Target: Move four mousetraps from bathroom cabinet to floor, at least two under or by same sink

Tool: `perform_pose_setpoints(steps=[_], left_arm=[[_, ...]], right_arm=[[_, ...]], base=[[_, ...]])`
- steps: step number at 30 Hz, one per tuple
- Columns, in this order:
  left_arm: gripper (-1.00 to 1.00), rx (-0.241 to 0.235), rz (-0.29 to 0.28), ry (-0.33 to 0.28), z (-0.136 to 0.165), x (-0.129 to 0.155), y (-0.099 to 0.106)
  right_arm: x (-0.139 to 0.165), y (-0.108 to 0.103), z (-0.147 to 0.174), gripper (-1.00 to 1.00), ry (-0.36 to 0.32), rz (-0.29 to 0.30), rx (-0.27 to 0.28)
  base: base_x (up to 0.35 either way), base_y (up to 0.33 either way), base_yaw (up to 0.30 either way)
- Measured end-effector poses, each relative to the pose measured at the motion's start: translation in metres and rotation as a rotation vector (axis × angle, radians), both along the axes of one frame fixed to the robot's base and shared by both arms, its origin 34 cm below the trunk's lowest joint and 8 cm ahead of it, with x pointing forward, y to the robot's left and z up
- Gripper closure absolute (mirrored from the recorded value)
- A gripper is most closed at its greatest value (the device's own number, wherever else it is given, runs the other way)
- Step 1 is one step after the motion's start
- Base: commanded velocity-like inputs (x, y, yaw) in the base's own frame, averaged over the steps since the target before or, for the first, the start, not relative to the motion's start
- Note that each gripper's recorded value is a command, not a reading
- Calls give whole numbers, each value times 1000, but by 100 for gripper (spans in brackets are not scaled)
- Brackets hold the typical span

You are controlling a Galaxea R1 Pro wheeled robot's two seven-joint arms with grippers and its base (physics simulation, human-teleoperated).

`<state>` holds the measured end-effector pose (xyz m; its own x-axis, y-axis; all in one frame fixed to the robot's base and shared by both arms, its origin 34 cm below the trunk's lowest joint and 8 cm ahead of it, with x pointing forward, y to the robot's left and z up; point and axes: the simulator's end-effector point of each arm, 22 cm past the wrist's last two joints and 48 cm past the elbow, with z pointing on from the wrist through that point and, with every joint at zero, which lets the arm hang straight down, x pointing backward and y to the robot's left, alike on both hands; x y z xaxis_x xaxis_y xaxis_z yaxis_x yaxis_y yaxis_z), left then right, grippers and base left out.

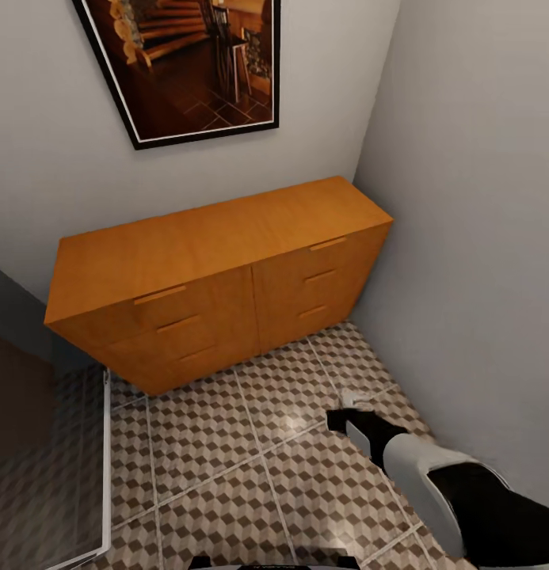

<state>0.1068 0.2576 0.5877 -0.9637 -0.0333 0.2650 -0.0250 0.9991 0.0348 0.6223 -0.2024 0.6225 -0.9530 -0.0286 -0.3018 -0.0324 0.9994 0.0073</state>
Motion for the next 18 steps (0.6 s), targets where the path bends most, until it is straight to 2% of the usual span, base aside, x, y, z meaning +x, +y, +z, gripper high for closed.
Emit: perform_pose_setpoints(steps=[2, 5, 7, 8, 11, 13, 18], left_arm=[[100, -4, 1, -62, -3, 14, -5], [100, -11, 5, -97, -5, 23, -12], [100, -14, 9, -122, -8, 33, -15], [100, -17, 11, -153, -10, 47, -17], [100, -20, 17, -205, -15, 72, -19], [100, -7, 17, -236, -16, 87, -14], [100, 64, 7, -304, -18, 118, 16]], right_arm=[[-42, 3, -18, 100, -33, 22, 8], [-88, 5, -31, 100, -65, 36, 15], [-113, 5, -35, 100, -90, 37, 19], [-128, 2, -36, 100, -119, 33, 19], [-159, 0, -40, 100, -121, 31, 20], [-174, 0, -42, 100, -118, 30, 21], [-208, -1, -43, 100, -122, 25, 24]], base=[[0, 0, 0], [0, 0, 0], [0, 0, 0], [0, 0, 0], [0, 0, 0], [0, 0, 0], [0, 0, 0]])
